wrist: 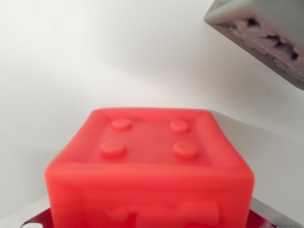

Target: Destack cube

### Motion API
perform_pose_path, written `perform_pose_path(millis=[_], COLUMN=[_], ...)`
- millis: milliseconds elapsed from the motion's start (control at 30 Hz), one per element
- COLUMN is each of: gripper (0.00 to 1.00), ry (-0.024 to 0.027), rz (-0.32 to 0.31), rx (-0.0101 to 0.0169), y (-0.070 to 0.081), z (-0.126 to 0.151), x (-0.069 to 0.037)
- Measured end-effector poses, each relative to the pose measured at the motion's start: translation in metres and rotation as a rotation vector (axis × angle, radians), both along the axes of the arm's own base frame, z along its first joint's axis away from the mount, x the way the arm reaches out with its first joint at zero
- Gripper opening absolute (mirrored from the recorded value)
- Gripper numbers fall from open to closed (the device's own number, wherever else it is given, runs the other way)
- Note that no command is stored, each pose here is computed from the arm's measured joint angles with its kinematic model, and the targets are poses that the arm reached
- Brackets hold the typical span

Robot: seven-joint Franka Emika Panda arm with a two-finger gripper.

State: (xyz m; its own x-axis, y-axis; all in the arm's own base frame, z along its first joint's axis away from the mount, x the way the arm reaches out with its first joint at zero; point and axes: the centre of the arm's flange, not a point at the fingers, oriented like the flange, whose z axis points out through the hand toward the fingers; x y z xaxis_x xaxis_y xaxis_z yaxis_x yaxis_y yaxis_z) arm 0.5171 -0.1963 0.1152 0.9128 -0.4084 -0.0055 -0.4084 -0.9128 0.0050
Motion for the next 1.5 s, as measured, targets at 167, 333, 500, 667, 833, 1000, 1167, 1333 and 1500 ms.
perform_pose_path(millis=[167, 333, 500, 667, 833, 1000, 1167, 1333, 1500], gripper=[1.00, 1.00, 1.00, 1.00, 1.00, 1.00, 1.00, 1.00, 1.00], ry=[-0.0006, -0.0008, -0.0011, -0.0012, -0.0012, -0.0012, -0.0010, -0.0010, -0.0040], rz=[0.000, 0.000, 0.000, 0.000, 0.000, 0.000, 0.000, 0.000, -0.001], rx=[0.0002, 0.0002, 0.0001, 0.0001, 0.0001, 0.0001, 0.0002, 0.0003, 0.0001], y=[-0.0001, -0.0001, -0.0001, -0.0001, -0.0001, -0.0001, -0.0001, -0.0001, -0.0003], z=[-0.0002, -0.0001, -0.0001, 0.0000, 0.0000, 0.0000, -0.0001, 0.0006, 0.0068], x=[0.0001, 0.0001, 0.0002, 0.0003, 0.0003, 0.0003, 0.0002, 0.0003, 0.0008])
